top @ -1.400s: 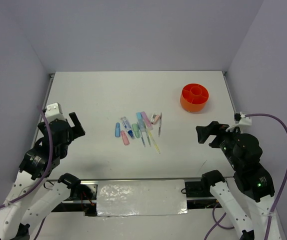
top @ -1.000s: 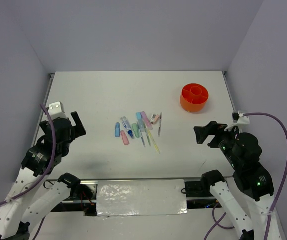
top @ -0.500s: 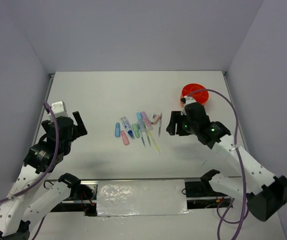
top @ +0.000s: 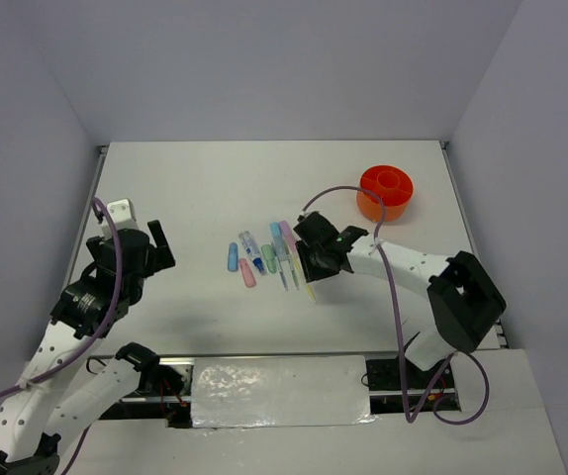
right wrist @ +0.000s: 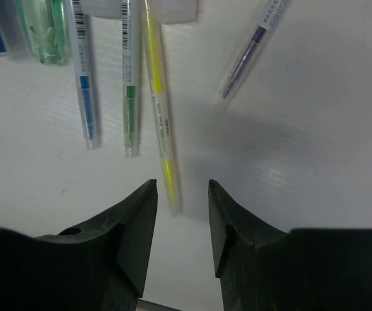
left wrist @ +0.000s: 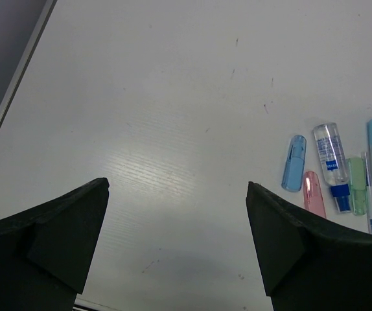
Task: Sort the stationery into containers
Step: Pick up the pen from the center of the board.
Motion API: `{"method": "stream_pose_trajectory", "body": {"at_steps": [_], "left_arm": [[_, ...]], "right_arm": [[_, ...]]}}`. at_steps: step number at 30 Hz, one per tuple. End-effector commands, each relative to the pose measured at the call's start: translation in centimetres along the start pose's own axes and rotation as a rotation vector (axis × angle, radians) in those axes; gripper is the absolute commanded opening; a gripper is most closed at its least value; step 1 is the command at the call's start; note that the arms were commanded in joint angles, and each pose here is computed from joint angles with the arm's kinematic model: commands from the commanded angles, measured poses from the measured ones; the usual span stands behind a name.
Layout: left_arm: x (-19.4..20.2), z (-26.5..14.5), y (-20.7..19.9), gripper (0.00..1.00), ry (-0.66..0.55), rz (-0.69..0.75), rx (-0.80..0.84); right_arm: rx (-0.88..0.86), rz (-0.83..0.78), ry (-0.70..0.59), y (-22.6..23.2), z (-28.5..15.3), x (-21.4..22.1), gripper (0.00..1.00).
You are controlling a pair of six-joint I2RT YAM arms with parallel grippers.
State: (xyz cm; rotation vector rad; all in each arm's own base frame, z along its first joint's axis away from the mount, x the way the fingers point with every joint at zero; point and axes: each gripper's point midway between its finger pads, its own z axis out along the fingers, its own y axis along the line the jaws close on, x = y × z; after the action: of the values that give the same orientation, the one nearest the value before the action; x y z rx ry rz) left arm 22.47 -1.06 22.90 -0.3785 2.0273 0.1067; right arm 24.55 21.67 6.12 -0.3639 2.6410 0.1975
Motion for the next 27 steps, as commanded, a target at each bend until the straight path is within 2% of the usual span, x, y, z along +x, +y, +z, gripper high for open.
{"method": "stream_pose_trajectory", "body": {"at_steps": [1, 9, 17, 19, 20, 23, 24, 26, 27], "left_arm": [[-0.4, 0.0, -0.5, 0.99, -0.018, -0.002, 0.027], [-0.2, 0.2, -0.8, 0.99, -0.004, 0.011, 0.036], [-0.1, 0.3, -1.5, 0.99, 0.015, 0.019, 0.062], [-0.2, 0.1, -2.6, 0.99, 0.039, -0.016, 0.1], [0.6, 0.3, -2.7, 0.99, 0.091, -0.027, 0.084], [2.2, 0.4, -6.4, 0.99, 0.183, -0.112, 0.192], [3.0, 0.6, -8.9, 0.99, 0.203, -0.141, 0.239], [5.3, 1.2, -10.8, 0.99, 0.238, -0.138, 0.242], [7.2, 1.0, -13.5, 0.99, 0.283, -0.137, 0.275]], "right_arm": [[-0.009, -0.025, -0.07, 1.0, 0.4, -2.8, 0.44], [-0.011, -0.052, -0.033, 1.3, 2.5, -2.1, 0.43], [-0.036, -0.039, -0.099, 1.3, 0.5, -3.1, 0.45], [-0.057, -0.037, -0.135, 1.4, -0.8, -3.7, 0.46], [-0.057, -0.034, -0.139, 1.2, -1.2, -3.6, 0.46], [-0.057, -0.013, -0.179, 0.6, -3.1, -4.1, 0.47], [-0.055, -0.001, -0.21, 0.2, -4.2, -4.6, 0.47], [-0.032, 0.028, -0.215, -1.0, -5.3, -4.7, 0.48], [-0.03, 0.045, -0.248, -1.6, -6.6, -5.1, 0.48]]}}
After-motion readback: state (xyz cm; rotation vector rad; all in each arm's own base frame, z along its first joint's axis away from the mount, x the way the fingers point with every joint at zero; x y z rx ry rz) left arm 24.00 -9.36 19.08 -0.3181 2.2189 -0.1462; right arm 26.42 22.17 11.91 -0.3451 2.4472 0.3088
